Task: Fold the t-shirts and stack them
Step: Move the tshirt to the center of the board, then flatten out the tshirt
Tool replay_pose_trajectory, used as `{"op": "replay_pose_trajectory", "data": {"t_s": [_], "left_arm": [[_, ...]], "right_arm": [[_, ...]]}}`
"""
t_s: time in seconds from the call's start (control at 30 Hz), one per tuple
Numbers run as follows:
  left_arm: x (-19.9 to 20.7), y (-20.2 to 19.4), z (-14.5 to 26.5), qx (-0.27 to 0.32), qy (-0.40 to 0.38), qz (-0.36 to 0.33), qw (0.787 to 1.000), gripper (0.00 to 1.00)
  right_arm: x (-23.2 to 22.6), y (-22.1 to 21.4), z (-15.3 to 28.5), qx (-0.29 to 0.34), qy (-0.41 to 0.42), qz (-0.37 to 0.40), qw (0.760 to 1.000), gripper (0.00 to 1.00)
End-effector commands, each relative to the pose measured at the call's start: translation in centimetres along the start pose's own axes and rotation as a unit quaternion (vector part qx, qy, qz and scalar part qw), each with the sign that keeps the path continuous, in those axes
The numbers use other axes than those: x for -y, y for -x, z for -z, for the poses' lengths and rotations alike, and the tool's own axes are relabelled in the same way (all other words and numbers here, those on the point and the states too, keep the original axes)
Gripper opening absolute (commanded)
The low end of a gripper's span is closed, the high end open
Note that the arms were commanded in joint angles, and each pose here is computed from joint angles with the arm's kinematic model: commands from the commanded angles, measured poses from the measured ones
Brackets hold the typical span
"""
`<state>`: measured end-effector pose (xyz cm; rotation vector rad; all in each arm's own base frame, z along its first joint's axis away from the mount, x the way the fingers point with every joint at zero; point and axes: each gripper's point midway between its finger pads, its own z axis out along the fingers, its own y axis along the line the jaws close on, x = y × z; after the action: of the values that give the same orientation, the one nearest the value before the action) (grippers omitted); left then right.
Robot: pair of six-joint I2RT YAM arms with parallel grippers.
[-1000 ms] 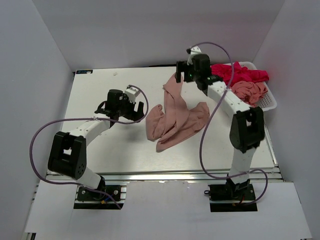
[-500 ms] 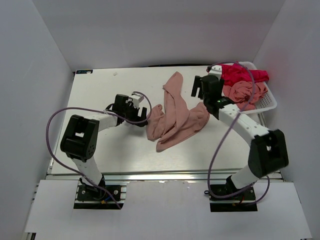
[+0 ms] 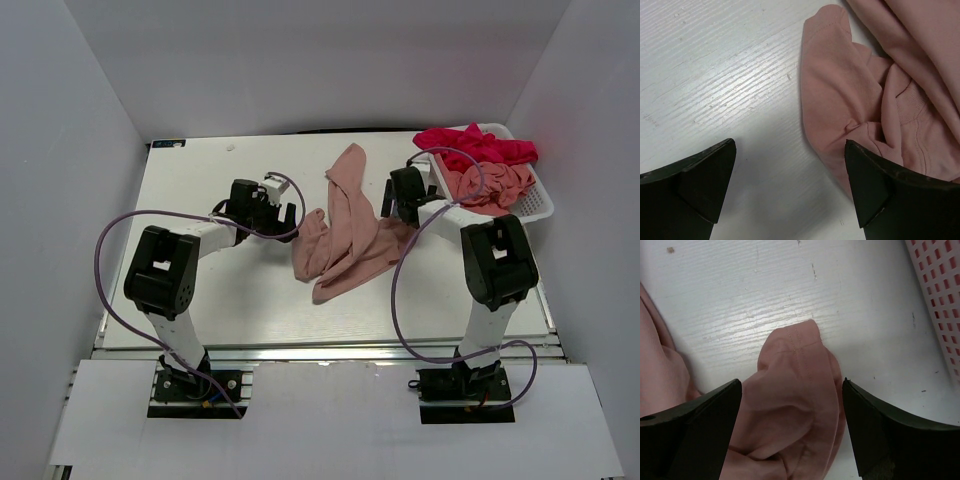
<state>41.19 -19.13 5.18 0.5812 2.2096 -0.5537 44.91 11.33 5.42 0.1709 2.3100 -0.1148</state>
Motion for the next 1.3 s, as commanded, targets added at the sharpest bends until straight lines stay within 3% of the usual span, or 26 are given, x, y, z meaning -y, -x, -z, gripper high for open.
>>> {"op": "replay_pose_trajectory", "data": {"t_s": [0.0,0.4,0.63,0.8,0.83,0.9,0.93,1.13,1.27], "left_arm": [[-0.1,2.6,0.3,0.032,0.008,-0.019,0.999,0.98],[0.0,4.0,-0.4,0.049,-0.005,0.004,0.999,0.98],[-0.6,4.6,-0.8,0.053,0.003,0.011,0.999,0.98],[-1.2,4.0,-1.2,0.046,0.005,0.021,0.999,0.98],[-1.4,4.0,-1.1,0.045,0.007,0.023,0.999,0.98],[-1.7,4.2,-0.9,0.047,0.009,0.024,0.999,0.98],[-2.1,4.2,-0.7,0.048,0.013,0.028,0.998,0.98],[-3.7,4.7,0.6,0.058,0.027,0.039,0.997,0.98],[-4.2,4.3,1.4,0.063,0.037,0.041,0.996,0.98]], "right_arm": [[0.6,2.7,-0.4,0.026,-0.009,-0.039,0.999,0.85],[3.9,3.4,-2.3,0.023,-0.017,-0.094,0.995,0.80],[0.9,3.7,-2.9,0.018,0.069,-0.108,0.992,0.73],[-0.3,3.6,-3.8,0.006,0.087,-0.108,0.990,0.66],[-0.4,3.6,-3.9,0.006,0.089,-0.110,0.990,0.61],[-0.4,3.6,-4.1,0.008,0.089,-0.113,0.990,0.30],[-0.5,3.6,-4.1,0.009,0.090,-0.116,0.989,0.02],[0.3,5.1,-3.3,0.035,0.071,-0.117,0.990,0.00],[2.1,13.8,3.2,0.162,0.040,-0.098,0.981,0.00]]}}
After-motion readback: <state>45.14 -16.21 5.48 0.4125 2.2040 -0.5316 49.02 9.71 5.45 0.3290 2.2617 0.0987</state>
